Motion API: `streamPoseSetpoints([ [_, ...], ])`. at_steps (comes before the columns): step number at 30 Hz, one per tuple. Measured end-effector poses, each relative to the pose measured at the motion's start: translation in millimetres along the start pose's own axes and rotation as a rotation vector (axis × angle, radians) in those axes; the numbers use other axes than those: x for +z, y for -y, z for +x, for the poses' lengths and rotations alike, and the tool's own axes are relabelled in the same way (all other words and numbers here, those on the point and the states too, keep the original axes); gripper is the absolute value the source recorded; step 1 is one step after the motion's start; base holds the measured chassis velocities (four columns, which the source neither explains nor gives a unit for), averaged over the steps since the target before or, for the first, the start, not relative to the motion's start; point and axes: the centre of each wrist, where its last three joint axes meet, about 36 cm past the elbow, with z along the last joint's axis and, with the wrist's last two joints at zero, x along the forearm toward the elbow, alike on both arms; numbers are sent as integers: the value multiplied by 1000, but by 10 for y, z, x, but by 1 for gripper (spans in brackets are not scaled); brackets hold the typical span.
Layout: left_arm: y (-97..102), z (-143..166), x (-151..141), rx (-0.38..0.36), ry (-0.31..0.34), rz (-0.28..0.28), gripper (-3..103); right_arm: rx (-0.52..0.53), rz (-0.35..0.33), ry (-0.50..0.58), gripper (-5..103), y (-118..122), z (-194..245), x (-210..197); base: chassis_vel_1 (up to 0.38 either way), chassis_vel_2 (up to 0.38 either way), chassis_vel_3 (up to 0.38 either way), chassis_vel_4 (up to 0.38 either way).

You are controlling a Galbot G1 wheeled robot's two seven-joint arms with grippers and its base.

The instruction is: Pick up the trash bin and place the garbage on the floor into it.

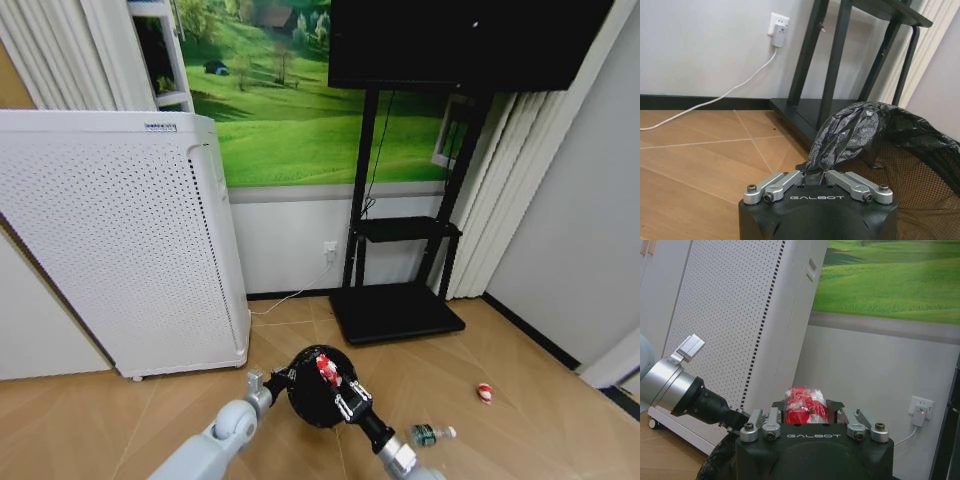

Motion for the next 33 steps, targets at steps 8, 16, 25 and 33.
streamPoseSetpoints([
  [8,16,127,33,-29,22,46,4,19,-2,-1,70,-14,-24,-47,0,0,0,0],
  [16,15,572,138,-144,57,170,4,227,-40,-27,99,72,-80,-131,0,0,0,0],
  [25,-411,1243,-95,-452,189,217,4,378,201,-233,100,980,314,74,0,0,0,0],
  [33,-541,1590,-64,-494,239,230,4,288,224,-516,100,1454,944,604,0,0,0,0],
])
